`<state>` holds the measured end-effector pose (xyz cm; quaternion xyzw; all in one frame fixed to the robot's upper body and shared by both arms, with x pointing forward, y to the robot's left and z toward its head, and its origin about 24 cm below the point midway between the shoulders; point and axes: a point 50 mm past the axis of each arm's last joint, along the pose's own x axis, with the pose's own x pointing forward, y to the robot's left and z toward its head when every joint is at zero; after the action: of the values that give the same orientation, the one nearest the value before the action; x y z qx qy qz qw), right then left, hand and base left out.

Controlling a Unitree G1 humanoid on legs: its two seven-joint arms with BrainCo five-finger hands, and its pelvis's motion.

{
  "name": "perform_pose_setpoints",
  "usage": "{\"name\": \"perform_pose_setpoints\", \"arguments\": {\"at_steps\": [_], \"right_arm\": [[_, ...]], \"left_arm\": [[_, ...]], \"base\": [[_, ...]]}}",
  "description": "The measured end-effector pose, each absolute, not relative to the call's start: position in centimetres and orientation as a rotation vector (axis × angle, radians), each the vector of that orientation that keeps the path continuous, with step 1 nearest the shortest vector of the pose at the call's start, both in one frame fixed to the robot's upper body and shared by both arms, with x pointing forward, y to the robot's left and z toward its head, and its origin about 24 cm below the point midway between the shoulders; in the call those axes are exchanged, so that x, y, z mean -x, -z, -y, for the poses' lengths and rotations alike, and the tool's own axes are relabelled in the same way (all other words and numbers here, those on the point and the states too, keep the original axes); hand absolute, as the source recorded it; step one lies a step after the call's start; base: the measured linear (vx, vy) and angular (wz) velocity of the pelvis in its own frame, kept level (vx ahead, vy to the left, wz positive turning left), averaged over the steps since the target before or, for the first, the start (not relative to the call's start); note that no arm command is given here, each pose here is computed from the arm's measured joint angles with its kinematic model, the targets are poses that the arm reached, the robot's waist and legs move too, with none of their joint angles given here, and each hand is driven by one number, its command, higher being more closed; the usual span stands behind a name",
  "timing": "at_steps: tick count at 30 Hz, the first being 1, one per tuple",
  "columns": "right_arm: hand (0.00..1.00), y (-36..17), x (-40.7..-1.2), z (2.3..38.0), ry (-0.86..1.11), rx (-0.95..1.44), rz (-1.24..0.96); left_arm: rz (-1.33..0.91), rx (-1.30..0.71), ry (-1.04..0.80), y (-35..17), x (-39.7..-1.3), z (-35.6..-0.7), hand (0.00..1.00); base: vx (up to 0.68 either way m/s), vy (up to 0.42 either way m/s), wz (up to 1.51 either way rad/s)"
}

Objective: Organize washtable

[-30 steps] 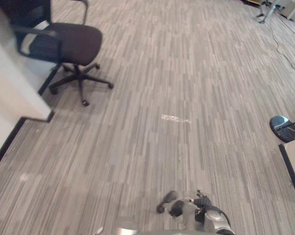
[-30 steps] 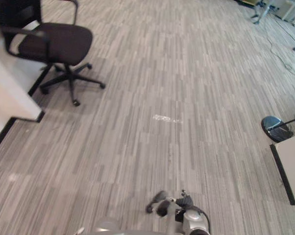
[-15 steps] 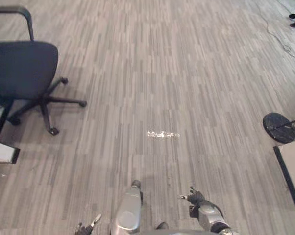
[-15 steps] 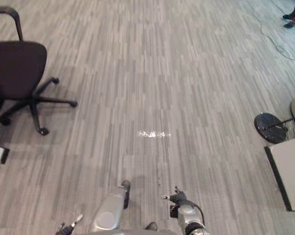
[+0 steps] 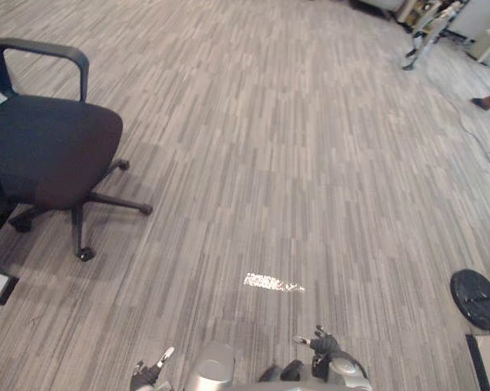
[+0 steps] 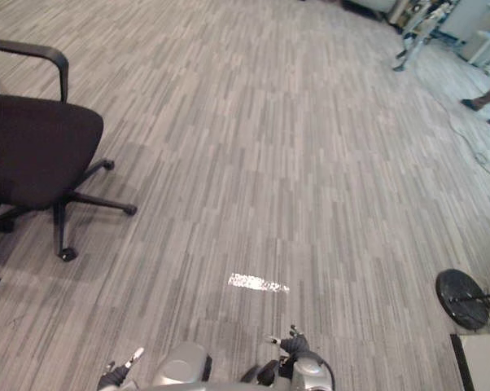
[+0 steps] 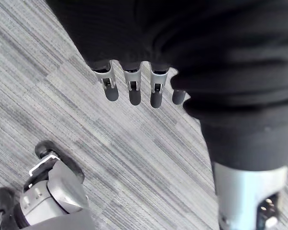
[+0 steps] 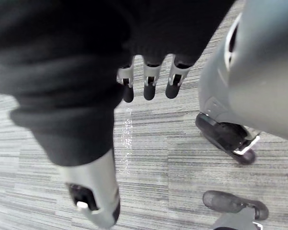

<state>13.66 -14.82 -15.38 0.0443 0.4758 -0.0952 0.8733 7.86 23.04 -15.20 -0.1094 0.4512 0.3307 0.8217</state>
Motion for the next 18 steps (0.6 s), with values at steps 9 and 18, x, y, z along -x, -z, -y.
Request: {"name": "perform_pose_setpoints", "arguments": {"at_steps": [9,18], "right_arm": [[0.0,15.2,-14.4,15.3,0.241,-0.127,-0.979],[0.0,15.5,-14.4,17.2,0.212,-0.024,-1.029]], "left_arm": [[-0.963,0.172,-0.715,14.9,-7.5,-24.8,0.0],[-0.995,0.252,-0.754,15.6,-6.6,-23.5,0.0]], "base": [[0.33,-0.282,0.36],[0.22,-0.233,-0.07]]}}
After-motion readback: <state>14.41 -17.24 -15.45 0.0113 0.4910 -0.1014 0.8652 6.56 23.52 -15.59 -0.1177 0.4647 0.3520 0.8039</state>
